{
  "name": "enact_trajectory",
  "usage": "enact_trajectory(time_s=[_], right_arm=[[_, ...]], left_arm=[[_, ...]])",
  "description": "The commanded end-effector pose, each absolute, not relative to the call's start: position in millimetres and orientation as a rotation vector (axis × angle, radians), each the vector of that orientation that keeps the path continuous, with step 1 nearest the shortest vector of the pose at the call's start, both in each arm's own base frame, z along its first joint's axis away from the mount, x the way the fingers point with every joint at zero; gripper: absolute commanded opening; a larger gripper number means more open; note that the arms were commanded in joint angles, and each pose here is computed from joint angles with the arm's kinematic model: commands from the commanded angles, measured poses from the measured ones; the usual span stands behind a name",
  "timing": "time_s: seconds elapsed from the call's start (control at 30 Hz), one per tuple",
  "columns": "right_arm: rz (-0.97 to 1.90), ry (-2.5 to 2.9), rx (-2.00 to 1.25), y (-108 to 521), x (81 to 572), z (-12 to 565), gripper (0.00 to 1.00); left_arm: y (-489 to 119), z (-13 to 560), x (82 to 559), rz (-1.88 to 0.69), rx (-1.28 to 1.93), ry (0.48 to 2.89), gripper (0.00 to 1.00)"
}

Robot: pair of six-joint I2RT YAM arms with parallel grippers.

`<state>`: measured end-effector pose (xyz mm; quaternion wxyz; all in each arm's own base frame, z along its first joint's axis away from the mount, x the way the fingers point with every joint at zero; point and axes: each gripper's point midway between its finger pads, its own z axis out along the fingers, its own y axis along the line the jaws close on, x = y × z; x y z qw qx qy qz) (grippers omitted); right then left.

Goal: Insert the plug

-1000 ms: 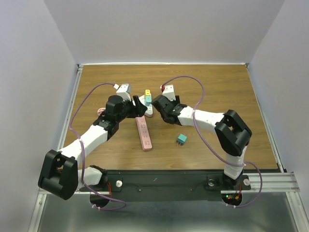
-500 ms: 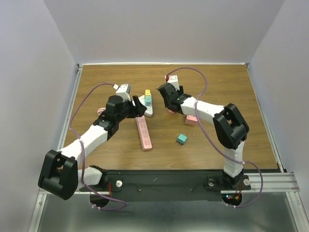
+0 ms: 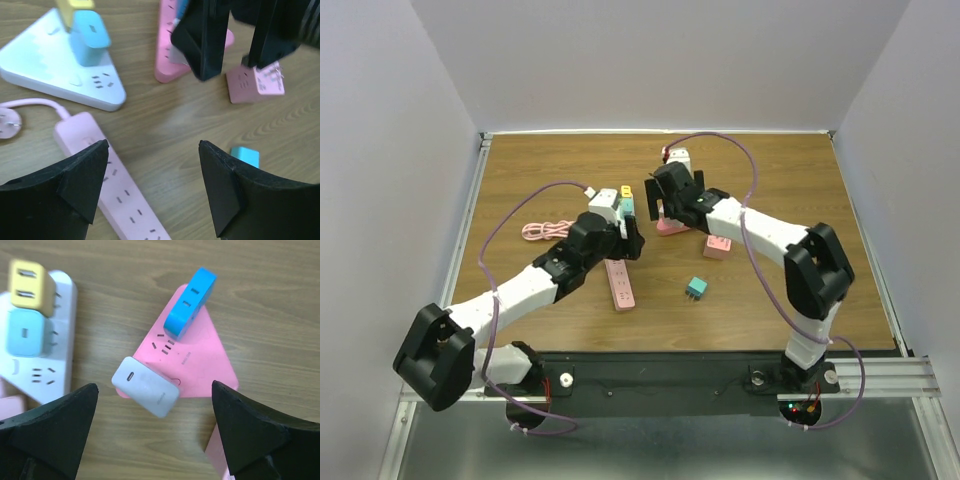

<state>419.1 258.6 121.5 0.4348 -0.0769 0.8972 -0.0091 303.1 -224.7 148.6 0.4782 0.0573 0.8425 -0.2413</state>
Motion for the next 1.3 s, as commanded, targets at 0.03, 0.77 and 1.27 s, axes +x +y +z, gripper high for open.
enact_trajectory(time_s=[0.03,0.77,1.27], right_arm=[[0.102,2.095,-0.073,243.4,415.6,199.8,1.0],[0.28,2.006,0.171,125.2,355.0,241.7,1.0],[0.3,2.024,0.14,125.6,362.4,237.6,1.0]], left_arm=[[-259.8,171.6,281.9,-0.602,0.253,1.953,0.84],[-415.9,79.2,188.4,-0.692,0.707,1.992,0.89],[-416.7,57.2,210.3,-0.527,0.645,2.055,0.89]])
